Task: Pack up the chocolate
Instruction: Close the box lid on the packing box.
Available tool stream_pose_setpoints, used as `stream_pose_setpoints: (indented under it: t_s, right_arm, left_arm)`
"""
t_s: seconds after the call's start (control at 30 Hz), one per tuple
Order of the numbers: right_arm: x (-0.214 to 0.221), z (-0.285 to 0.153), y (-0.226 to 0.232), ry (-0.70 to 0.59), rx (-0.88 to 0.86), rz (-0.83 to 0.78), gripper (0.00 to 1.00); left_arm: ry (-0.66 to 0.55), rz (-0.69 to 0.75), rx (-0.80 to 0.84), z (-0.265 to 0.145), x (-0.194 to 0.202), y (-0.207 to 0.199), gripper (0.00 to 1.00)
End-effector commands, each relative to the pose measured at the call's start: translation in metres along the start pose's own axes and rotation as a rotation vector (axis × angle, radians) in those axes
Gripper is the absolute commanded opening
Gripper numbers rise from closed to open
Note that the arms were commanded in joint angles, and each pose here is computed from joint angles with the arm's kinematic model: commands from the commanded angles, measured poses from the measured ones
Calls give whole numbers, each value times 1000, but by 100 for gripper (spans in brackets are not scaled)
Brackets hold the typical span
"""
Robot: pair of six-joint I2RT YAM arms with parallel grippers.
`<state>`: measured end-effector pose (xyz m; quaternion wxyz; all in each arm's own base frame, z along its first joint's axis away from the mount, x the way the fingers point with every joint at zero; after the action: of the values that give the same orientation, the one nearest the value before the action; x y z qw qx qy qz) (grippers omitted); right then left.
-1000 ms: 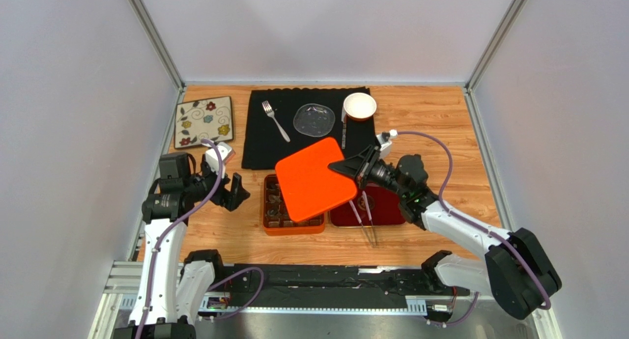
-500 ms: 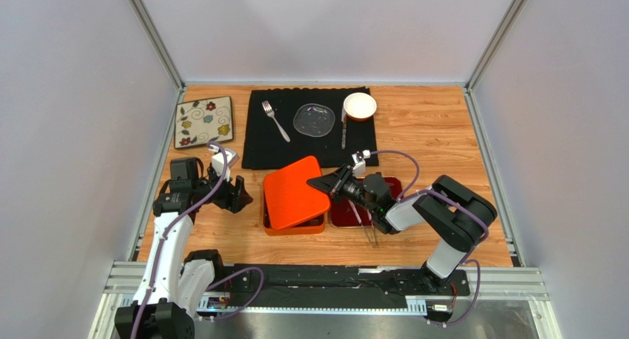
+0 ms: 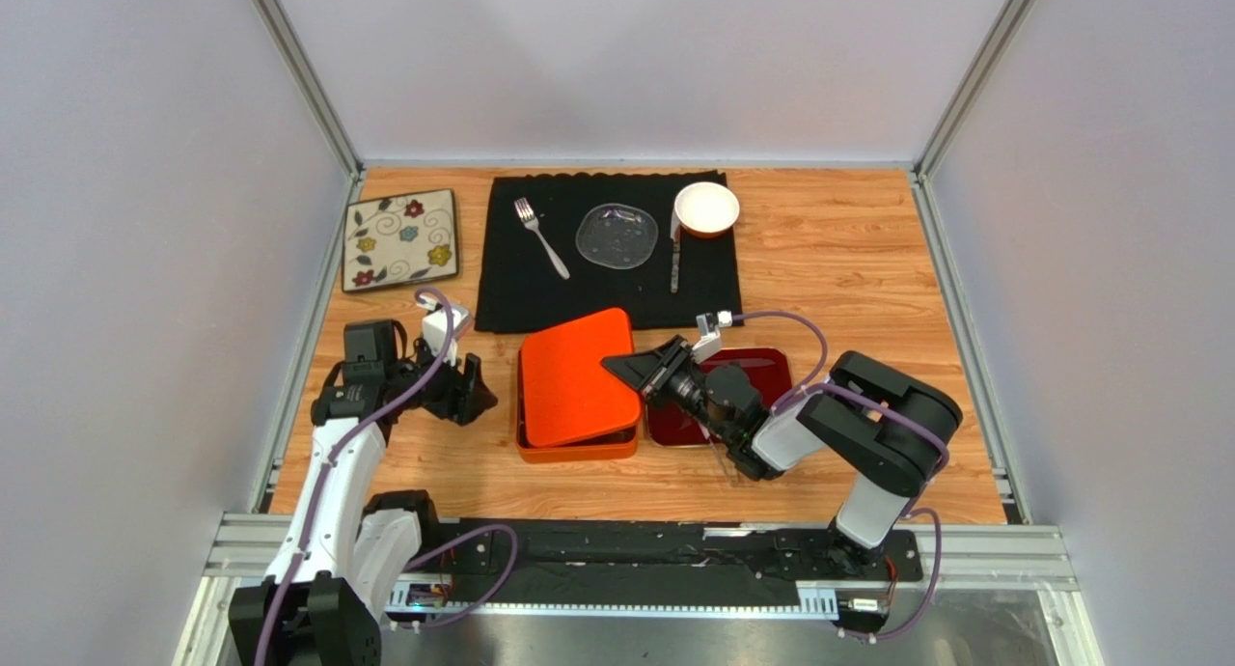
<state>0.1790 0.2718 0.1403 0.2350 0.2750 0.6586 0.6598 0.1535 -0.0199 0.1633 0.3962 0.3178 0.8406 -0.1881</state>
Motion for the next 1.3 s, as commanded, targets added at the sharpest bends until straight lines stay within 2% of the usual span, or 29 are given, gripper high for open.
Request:
stream_pose_setpoints:
  t_s: [0.0, 0.03, 0.2, 0.23, 0.27, 0.33, 0.4, 0.47, 0.5, 0.67, 0.77, 1.0, 1.27]
  right_arm:
    - [2, -2, 19, -51, -164, -9, 27]
    - [2, -4, 18, -52, -155, -10, 98]
    - [3, -20, 11, -32, -27, -48, 99]
    - [4, -24, 24, -22, -50, -66, 99]
    - [5, -26, 17, -10, 27, -90, 99]
    - [6, -31, 24, 5, 66, -126, 99]
    - [8, -34, 40, 18, 170, -209, 99]
    - [4, -40, 29, 27, 405, -304, 100]
    - [5, -33, 39, 33, 424, -318, 100]
    - [5, -19, 28, 95, 640, -379, 100]
    - [4, -5, 23, 132, 797, -476, 100]
    - [-3, -12, 33, 94, 893, -611, 100]
    - [-3, -14, 43, 144, 981, -701, 100]
  left_arm:
    - [-31, 8, 0, 3, -2, 3, 68]
    - [-30, 10, 0, 3, -2, 3, 67]
    - [-32, 30, -7, 1, -2, 2, 66]
    - [-32, 30, -7, 1, -2, 2, 66]
    - [-34, 30, -6, 1, -2, 2, 66]
    - [-35, 28, -7, 2, -1, 3, 65]
    - [-32, 17, -7, 3, 0, 3, 65]
    - [-37, 7, -1, 5, -1, 3, 65]
    - [-37, 1, 3, 5, -1, 3, 64]
    - [-51, 2, 1, 2, -7, 3, 64]
    - [-58, 24, -5, -1, -9, 2, 63]
    - [-54, 38, -5, -1, -5, 1, 64]
    - [-48, 41, -13, 0, -4, 3, 63]
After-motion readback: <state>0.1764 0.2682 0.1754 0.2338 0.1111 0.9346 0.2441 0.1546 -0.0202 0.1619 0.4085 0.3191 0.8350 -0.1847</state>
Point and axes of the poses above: each gripper's point midway between its finger pads, its own z axis out along the fingers, its own y axis along the line the jaws close on, x = y × z, the point moved 10 cm from there along -z, back along the fingers, and after that the axes turned 14 degrees about z, right-handed, at the moved point
